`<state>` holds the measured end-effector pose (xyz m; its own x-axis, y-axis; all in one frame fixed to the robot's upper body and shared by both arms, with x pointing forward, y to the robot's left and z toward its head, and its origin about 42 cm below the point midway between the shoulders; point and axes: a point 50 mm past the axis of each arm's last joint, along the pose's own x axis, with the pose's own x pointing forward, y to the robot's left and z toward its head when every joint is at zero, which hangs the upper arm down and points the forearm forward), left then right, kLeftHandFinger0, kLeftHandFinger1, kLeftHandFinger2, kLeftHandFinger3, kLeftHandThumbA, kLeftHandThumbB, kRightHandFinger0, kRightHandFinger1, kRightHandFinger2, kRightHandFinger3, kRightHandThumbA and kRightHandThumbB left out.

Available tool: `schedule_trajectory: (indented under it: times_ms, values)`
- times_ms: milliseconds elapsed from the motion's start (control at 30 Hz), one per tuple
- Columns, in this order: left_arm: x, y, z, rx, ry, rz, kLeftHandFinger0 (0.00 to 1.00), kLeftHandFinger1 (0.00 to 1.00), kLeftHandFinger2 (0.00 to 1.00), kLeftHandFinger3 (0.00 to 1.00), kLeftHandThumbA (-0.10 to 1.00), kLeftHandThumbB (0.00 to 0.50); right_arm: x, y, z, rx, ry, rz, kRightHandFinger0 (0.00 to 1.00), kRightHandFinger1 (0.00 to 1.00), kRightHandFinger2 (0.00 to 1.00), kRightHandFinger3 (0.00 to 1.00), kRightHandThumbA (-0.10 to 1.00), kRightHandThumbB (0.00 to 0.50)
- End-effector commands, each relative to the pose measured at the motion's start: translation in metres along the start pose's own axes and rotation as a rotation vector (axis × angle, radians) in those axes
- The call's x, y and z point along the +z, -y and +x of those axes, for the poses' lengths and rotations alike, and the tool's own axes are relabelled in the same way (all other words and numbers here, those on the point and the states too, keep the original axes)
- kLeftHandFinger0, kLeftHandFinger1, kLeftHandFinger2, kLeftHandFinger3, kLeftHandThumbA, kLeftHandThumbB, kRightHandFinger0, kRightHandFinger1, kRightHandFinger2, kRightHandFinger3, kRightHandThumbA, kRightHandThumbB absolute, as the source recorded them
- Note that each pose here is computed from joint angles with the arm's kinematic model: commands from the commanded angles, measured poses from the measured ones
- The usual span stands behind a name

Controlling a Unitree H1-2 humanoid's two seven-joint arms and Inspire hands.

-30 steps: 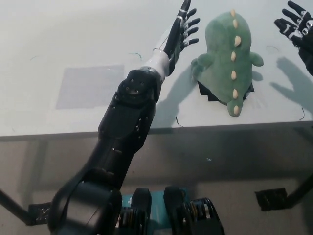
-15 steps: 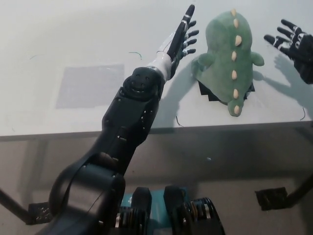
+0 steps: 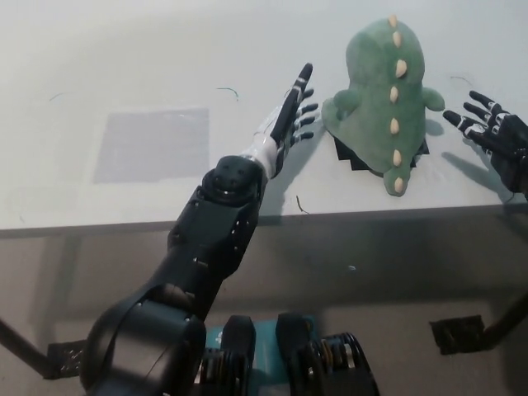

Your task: Use both hands to pick up a dinasour on the right side and move it to the left side

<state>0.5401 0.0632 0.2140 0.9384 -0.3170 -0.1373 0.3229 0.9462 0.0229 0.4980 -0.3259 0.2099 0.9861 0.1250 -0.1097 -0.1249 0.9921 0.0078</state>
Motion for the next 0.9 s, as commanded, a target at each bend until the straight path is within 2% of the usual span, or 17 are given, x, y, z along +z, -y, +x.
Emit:
schedule_trajectory:
  times_ms: [0,67,233,433,467,500,567,600,633,733,833,867]
  values:
    - [0.03,0.012,0.006,-0.015,0.09,0.004,1.0,1.0,1.0,1.0,1.0,0.5,0.023,0.003,0.002,-0.004,0.105,-0.011,1.0,1.0,1.0,1.0,1.0,0.338]
    - [0.029,0.013,0.006,-0.015,0.089,0.003,1.0,1.0,1.0,1.0,1.0,0.5,0.022,0.002,0.002,-0.002,0.107,-0.011,1.0,1.0,1.0,1.0,1.0,0.33]
    - [0.021,0.022,0.005,-0.027,0.066,-0.011,0.98,1.0,1.0,1.0,1.0,0.5,0.021,-0.002,0.0,0.007,0.107,-0.003,1.0,1.0,1.0,1.0,1.0,0.352]
    - [0.029,0.031,0.008,-0.041,0.078,-0.018,1.0,1.0,1.0,1.0,1.0,0.5,0.03,0.001,0.003,0.007,0.115,-0.023,1.0,1.0,1.0,1.0,1.0,0.355]
    - [0.032,0.032,0.009,-0.039,0.082,-0.027,1.0,1.0,1.0,1.0,1.0,0.5,0.033,0.0,0.005,0.009,0.117,-0.029,1.0,1.0,1.0,1.0,1.0,0.389]
    - [0.033,0.033,0.009,-0.041,0.088,-0.029,1.0,1.0,1.0,1.0,1.0,0.5,0.034,-0.002,0.006,0.011,0.118,-0.036,1.0,1.0,1.0,1.0,1.0,0.398]
    - [0.034,0.036,0.01,-0.037,0.085,-0.037,1.0,1.0,1.0,1.0,1.0,0.5,0.036,-0.004,0.007,0.019,0.118,-0.042,1.0,1.0,1.0,1.0,1.0,0.402]
    - [0.035,0.038,0.01,-0.035,0.085,-0.039,1.0,1.0,1.0,1.0,1.0,0.5,0.036,-0.007,0.008,0.02,0.118,-0.039,1.0,1.0,1.0,1.0,1.0,0.382]
    - [0.033,0.039,0.01,-0.031,0.081,-0.04,1.0,1.0,1.0,1.0,1.0,0.5,0.035,-0.012,0.008,0.025,0.116,-0.042,1.0,1.0,1.0,1.0,1.0,0.408]
    - [0.033,0.048,0.01,-0.034,0.064,-0.072,1.0,1.0,1.0,1.0,1.0,0.489,0.035,-0.026,0.013,0.04,0.124,-0.03,1.0,1.0,1.0,1.0,1.0,0.428]
    - [0.035,0.057,0.011,-0.023,0.061,-0.084,1.0,1.0,1.0,1.0,1.0,0.434,0.039,-0.045,0.016,0.056,0.141,-0.015,1.0,1.0,1.0,1.0,1.0,0.383]
    - [0.036,0.061,0.011,-0.023,0.061,-0.079,1.0,1.0,1.0,1.0,1.0,0.457,0.041,-0.052,0.017,0.065,0.153,-0.007,1.0,1.0,1.0,1.0,1.0,0.346]
